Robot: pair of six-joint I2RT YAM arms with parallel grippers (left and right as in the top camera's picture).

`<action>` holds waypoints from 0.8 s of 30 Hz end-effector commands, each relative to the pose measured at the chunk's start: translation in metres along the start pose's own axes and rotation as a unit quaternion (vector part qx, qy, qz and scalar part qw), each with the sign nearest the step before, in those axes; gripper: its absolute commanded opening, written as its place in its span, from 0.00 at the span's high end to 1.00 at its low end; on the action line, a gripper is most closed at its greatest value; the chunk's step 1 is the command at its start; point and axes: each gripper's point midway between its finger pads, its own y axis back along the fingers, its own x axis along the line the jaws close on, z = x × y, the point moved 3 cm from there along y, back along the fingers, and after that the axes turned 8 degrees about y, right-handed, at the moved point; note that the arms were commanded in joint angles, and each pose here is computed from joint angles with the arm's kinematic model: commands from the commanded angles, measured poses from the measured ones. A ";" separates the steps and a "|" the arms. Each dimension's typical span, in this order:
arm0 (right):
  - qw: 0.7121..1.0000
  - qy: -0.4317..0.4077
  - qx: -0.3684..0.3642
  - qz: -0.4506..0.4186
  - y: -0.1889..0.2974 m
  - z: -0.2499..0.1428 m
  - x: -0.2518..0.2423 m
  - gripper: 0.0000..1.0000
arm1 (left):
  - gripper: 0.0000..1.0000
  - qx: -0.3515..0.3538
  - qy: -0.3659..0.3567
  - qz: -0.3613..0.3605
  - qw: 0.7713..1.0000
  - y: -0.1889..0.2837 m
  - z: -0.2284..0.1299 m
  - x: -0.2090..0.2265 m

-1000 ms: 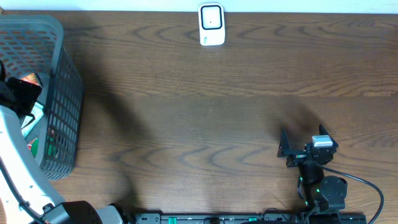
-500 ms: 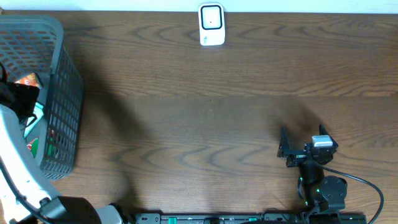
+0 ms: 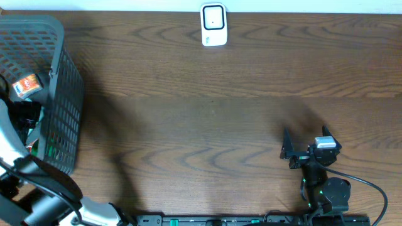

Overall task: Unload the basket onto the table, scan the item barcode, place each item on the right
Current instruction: 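Grasp the green-capped bottle in the basket with the left gripper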

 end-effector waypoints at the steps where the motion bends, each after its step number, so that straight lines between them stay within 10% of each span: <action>1: 1.000 0.002 0.003 -0.006 0.000 -0.001 -0.002 0.01 | 0.02 0.020 0.003 0.017 1.000 -0.012 -0.004 0.001; 24: 1.000 0.002 0.003 -0.006 0.000 -0.001 -0.002 0.01 | 0.02 0.055 0.008 0.061 0.997 -0.054 -0.012 0.027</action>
